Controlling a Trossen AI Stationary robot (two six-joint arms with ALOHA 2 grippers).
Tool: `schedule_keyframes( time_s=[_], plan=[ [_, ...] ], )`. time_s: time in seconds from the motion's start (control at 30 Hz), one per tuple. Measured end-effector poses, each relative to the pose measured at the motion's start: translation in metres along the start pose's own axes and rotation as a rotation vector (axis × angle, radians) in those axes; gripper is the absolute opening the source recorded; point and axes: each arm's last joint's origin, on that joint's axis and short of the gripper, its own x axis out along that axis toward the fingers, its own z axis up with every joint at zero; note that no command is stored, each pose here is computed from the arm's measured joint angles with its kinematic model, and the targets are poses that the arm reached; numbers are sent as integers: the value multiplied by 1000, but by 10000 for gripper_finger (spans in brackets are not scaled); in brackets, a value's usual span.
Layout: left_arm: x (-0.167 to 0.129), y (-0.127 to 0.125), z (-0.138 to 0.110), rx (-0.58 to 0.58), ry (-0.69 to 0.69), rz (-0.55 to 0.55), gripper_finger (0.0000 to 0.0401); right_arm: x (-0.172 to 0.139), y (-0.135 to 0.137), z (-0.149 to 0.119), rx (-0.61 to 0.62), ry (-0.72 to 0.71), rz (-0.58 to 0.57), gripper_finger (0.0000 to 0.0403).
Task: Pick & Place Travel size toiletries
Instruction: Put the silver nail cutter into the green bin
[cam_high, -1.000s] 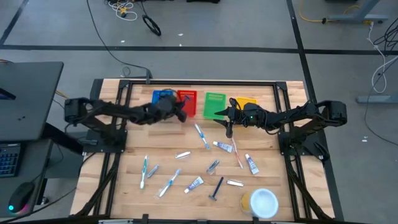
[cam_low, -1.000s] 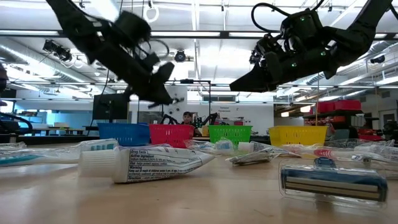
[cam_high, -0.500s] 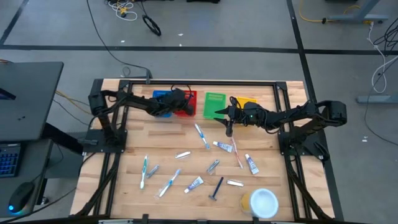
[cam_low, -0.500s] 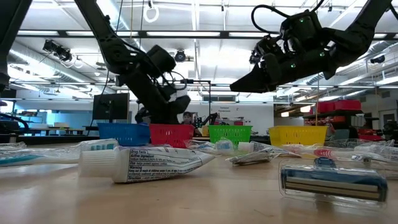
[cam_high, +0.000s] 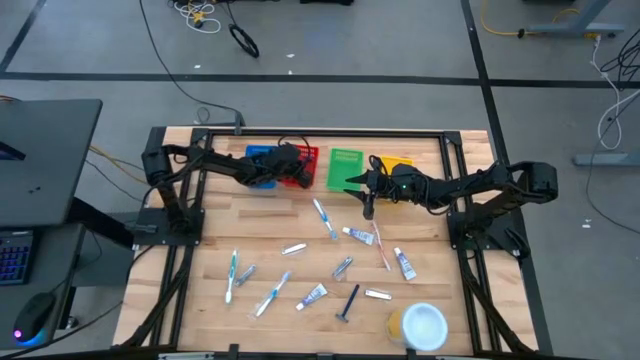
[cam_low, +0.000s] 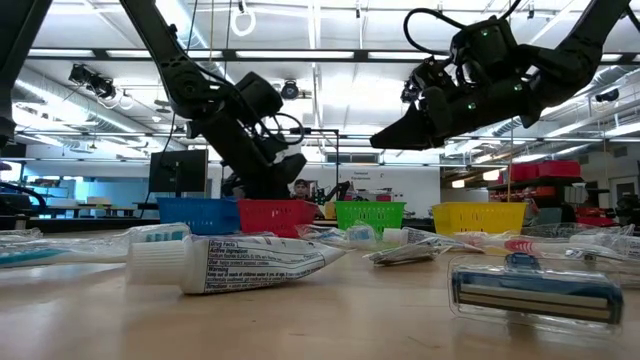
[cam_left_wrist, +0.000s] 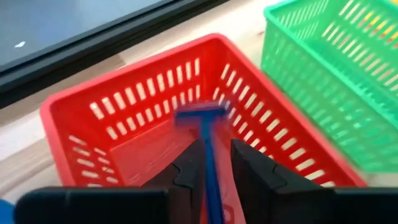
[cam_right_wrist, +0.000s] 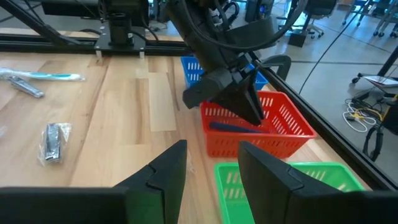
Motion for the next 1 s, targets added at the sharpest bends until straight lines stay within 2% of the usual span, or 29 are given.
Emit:
schedule_keyframes(
  time_s=[0.23, 0.37, 0.47, 0.63, 0.7, 0.83, 1.0],
  plan=[
    [0, 2, 2, 23, -9, -1, 113, 0, 0, 0, 0, 1, -16, 155],
    [-13, -5, 19, 36, -55, -80, 111, 0, -2, 0, 1, 7, -57, 155],
    [-36, -9, 39, 49, -135, -154, 104, 0, -2, 0, 8, 7, -63, 155],
    [-88, -12, 62, 155, -215, -200, 96, 0, -2, 0, 19, 7, -63, 155],
    [-111, -15, 66, 204, -233, -250, 95, 0, -2, 0, 52, 5, -63, 155],
    [-155, -31, 59, 363, -234, -365, 94, 0, -2, 0, 129, -3, -63, 155],
    [-190, -52, 28, 450, -269, -436, 94, 0, 0, -1, 248, 8, -55, 155]
  ],
)
